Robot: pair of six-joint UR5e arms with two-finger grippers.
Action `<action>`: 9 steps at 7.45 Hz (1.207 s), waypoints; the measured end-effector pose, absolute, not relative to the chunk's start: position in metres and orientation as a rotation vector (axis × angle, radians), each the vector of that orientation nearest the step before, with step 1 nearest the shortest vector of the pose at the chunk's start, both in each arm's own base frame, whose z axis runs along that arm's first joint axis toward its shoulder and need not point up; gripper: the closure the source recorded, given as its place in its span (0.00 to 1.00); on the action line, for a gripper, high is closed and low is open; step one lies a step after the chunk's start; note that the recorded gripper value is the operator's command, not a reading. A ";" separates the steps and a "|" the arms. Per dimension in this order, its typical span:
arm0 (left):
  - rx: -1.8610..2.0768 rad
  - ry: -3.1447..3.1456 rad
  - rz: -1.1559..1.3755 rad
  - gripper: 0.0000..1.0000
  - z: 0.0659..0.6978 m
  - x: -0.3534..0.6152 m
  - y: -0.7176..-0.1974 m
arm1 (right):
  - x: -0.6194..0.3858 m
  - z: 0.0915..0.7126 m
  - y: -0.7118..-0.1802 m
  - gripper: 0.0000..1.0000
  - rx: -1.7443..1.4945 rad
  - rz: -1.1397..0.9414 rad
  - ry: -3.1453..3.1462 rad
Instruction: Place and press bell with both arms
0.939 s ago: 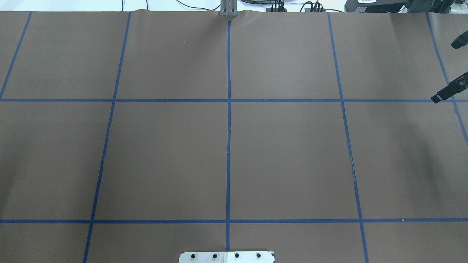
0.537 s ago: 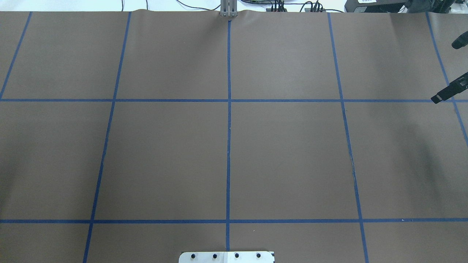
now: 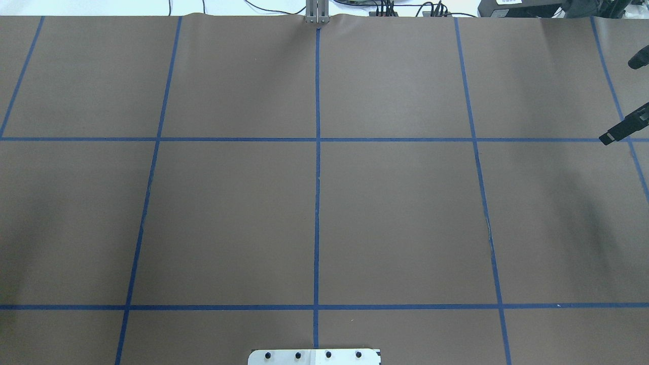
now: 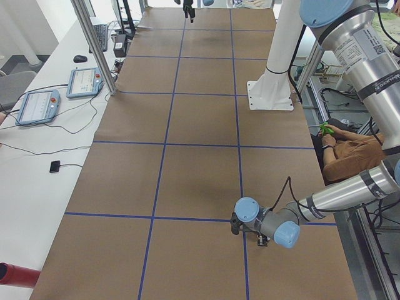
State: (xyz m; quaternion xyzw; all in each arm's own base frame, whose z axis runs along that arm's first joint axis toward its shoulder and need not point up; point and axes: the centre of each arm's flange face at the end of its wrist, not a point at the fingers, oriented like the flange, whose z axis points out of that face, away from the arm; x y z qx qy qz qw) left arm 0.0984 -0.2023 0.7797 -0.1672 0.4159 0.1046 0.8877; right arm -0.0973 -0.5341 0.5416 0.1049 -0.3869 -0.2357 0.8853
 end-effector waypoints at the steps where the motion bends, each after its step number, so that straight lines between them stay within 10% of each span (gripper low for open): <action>1: -0.374 0.891 0.205 1.00 0.753 0.118 -0.211 | -0.098 0.545 -0.535 0.00 0.212 -0.489 -0.804; 9: -0.456 0.924 0.022 1.00 0.373 0.418 -0.433 | -0.103 0.560 -0.541 0.00 0.179 -0.483 -0.804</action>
